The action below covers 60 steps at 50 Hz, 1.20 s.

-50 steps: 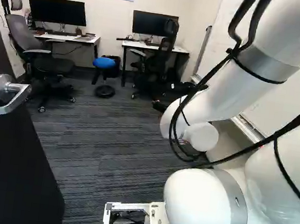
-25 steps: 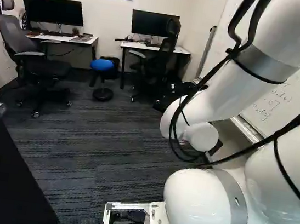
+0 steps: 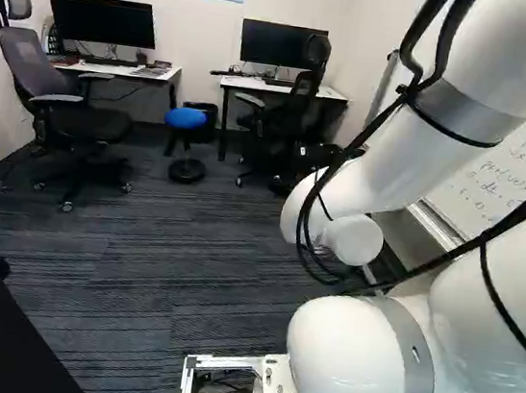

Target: Open the door and move inside

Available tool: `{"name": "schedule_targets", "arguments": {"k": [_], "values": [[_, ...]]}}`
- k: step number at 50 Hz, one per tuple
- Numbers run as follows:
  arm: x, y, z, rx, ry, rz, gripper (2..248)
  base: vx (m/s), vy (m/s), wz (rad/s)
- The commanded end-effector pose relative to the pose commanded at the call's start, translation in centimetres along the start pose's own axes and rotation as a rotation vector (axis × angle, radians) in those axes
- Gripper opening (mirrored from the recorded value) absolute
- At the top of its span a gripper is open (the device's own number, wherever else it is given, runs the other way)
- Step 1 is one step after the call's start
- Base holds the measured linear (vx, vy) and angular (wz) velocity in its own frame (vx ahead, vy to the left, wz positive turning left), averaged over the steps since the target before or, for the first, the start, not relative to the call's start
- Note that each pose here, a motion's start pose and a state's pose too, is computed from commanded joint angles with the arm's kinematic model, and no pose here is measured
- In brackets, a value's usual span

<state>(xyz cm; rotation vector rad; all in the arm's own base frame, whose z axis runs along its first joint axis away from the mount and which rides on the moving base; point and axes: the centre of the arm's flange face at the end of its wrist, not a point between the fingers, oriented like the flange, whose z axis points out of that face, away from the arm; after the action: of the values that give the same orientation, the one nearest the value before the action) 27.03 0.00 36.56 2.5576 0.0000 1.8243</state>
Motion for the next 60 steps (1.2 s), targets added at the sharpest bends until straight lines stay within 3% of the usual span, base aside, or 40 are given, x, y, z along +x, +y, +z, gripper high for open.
{"name": "schedule_targets", "arguments": {"k": [18, 60], "values": [[0.00, 0.00, 0.00, 0.000, 0.000, 0.000, 247, 0.161, 0.059, 0.252], [0.00, 0.00, 0.00, 0.000, 0.000, 0.000, 247, 0.117, 0.004, 0.009]]}}
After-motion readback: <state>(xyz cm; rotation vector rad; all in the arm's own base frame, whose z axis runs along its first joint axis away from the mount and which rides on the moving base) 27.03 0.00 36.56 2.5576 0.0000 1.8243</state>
